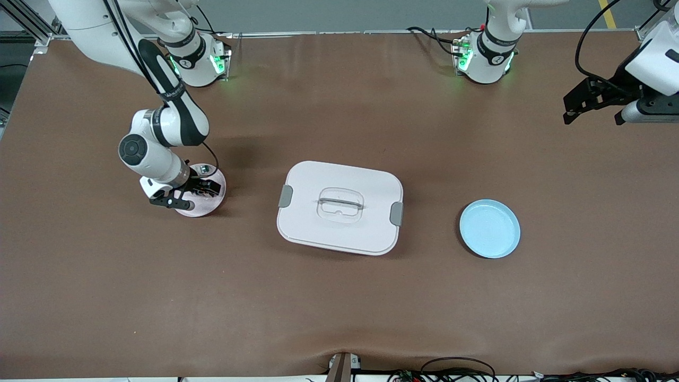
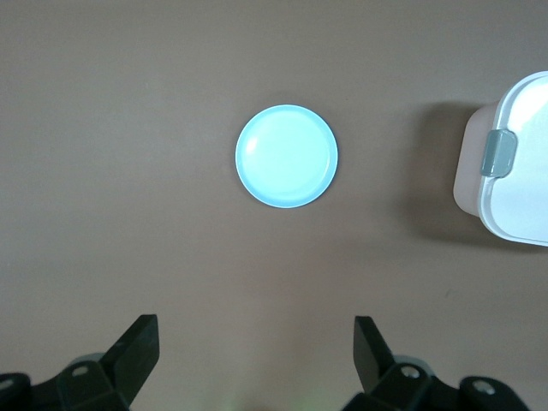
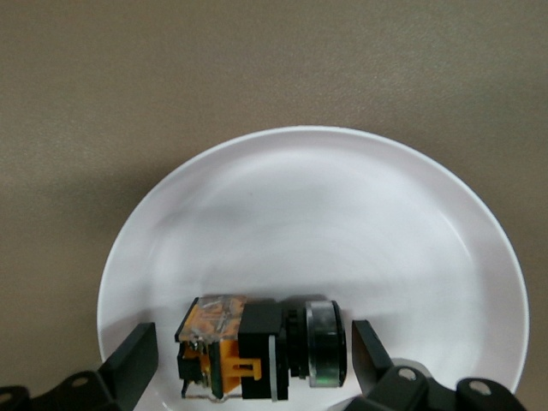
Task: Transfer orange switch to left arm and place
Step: 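Lower the right gripper and grasp the orange switch in the dish, then lift the switch over the white box while the left gripper approaches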
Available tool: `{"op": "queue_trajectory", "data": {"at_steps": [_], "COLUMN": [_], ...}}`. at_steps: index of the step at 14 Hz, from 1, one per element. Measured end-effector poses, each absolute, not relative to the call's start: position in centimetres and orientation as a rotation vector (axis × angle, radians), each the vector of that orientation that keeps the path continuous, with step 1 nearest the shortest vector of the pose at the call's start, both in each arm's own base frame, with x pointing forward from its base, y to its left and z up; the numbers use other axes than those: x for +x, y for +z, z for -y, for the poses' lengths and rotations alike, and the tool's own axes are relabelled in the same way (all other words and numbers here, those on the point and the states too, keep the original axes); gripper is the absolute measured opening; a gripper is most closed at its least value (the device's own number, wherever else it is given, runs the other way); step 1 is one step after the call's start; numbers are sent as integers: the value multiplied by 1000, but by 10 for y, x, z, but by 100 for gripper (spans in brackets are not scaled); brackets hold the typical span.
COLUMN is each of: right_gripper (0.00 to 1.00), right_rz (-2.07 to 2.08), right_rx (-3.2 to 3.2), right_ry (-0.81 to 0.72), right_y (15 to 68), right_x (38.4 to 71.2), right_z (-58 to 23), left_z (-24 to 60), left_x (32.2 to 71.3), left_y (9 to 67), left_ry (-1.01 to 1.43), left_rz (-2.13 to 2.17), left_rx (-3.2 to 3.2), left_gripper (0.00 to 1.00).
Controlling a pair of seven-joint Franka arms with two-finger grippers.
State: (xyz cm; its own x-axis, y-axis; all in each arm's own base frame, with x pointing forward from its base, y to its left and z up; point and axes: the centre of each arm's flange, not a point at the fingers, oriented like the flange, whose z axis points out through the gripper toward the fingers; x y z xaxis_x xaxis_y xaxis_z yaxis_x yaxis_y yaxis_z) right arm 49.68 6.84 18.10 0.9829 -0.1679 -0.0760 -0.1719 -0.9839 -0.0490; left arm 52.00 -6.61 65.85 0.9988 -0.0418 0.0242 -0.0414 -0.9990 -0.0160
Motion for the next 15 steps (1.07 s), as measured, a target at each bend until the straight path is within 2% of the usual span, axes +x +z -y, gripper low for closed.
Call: {"op": "queue_trajectory", "data": {"at_steps": [3,6,9,15], "right_gripper": [72,72,72,72], "right_rz": [-271,-338,-431,-782], "right_rx": [-3073,-3068,-3059,-2964], "right_ry": [112,123,214,389], "right_y": [181,181,188,292], "right_x": [496,496,495,538], "right_z": [-68,-68,-70,-105], "left_z": [66,66,66,68], "left_x": [520,520,520,522], "left_y": [659,659,658,655], "left_ry": [-38,-38,-38,-27], "left_rz": [-65,-65,-65,-69], "left_rx": [-3125,-3125,-3125,-3129], "left_gripper": [100,100,100,100]}}
